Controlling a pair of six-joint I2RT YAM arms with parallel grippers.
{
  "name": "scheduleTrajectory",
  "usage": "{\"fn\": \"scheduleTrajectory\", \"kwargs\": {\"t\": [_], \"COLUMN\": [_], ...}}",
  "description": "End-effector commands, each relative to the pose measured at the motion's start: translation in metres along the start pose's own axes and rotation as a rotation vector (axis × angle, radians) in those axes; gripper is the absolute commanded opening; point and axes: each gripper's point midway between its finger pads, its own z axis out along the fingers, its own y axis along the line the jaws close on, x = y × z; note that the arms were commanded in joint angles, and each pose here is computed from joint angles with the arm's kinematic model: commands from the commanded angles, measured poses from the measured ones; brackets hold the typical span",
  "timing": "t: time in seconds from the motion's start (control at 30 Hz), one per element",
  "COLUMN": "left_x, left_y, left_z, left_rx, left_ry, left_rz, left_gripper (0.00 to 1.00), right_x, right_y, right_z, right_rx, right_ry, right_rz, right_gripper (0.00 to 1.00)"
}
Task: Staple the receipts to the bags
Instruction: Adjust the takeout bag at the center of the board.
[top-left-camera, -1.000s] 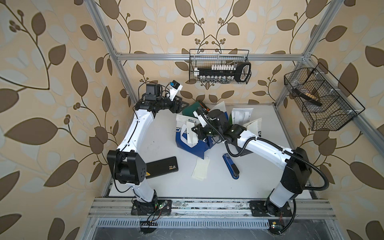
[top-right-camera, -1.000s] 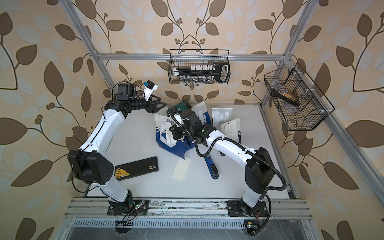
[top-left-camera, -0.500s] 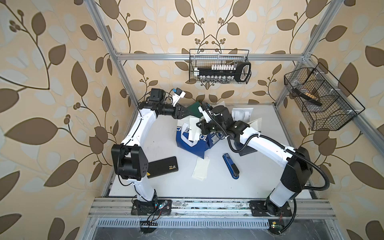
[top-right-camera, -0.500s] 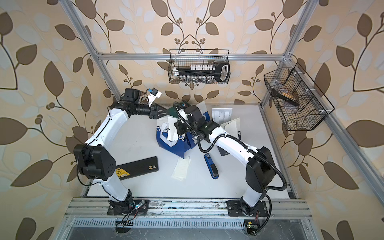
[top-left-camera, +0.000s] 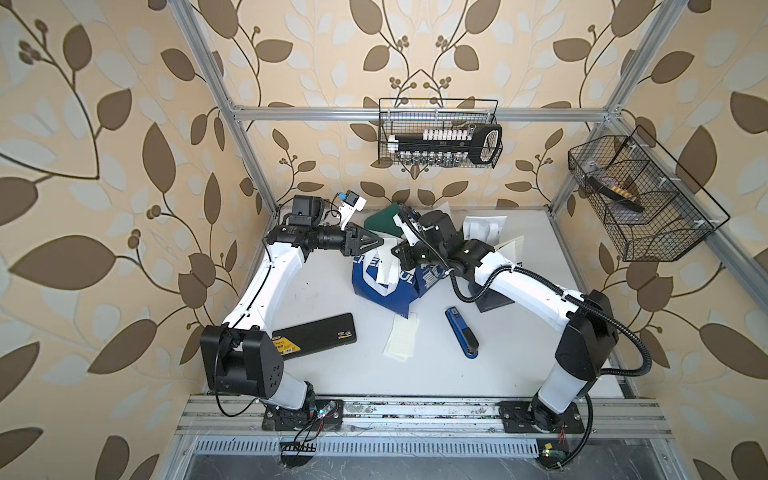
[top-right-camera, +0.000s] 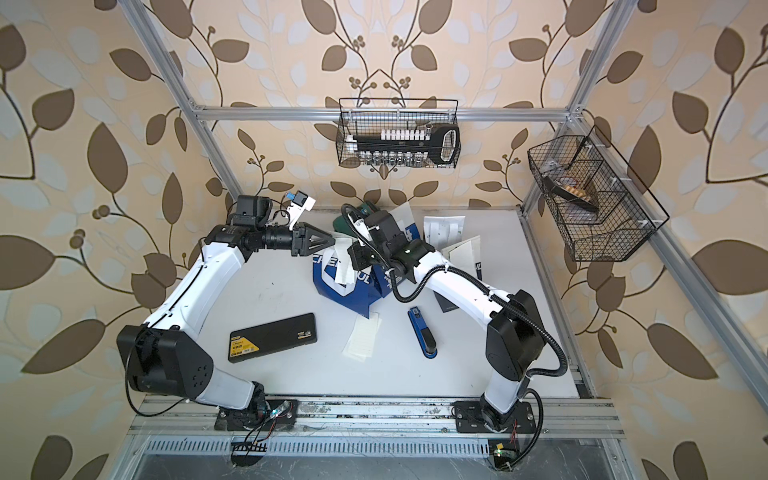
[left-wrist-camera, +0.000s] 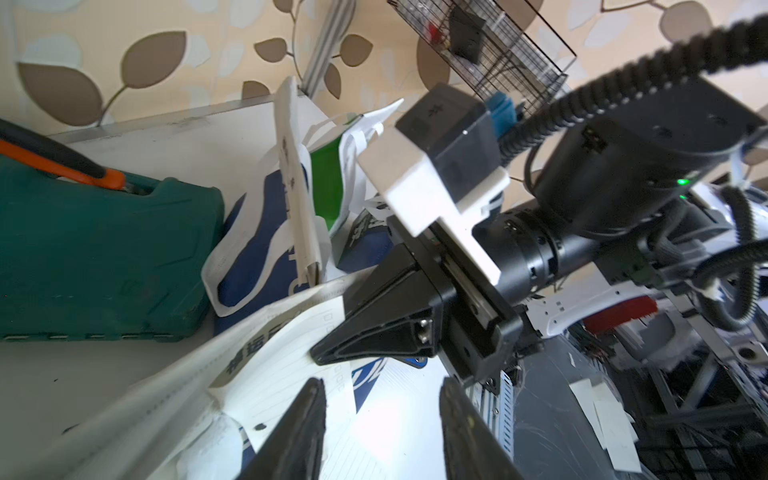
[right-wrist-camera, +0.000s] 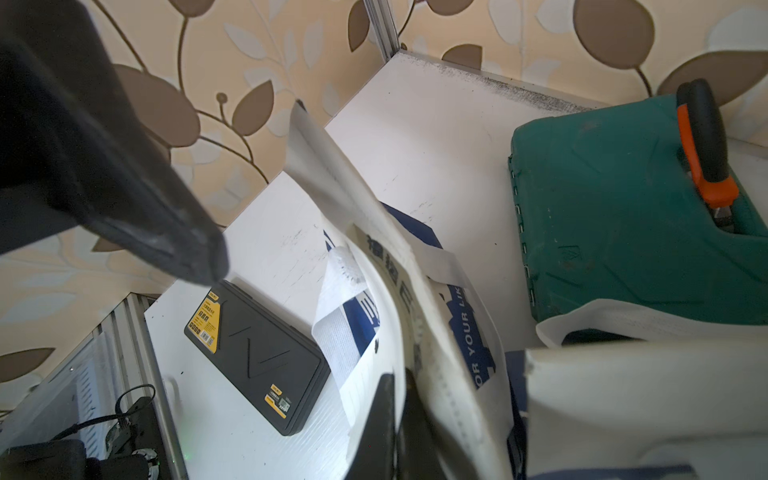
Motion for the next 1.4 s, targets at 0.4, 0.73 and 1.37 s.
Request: {"fn": "scheduleTrajectory", "kwargs": {"t": [0.4,0.73,1.37], "left_x": [-0.04,-0.013,0.033], "left_y": [0.084,0.015,-0.003], "left_z": [0.001,0.003,-0.001], "left_rx": [-0.318,-0.006,-0.142], "left_ry": [-0.062,-0.056,-0.053], "left_rz": [0.023,-0.041,-0.07], "left_gripper": [0.6,0.53,0.45], "right_x": [0.001,0.007,0.019], "right_y": [0.022,0.005,0.018], "right_z": [-0.011,-0.007,-0.022], "right_rx": [-0.088,0.0,-0.107], "right_ry": [-0.012,0.02,0.043], "right_rz": [0.011,0.006,0.044], "right_gripper": [0.0,0.0,0.0]}}
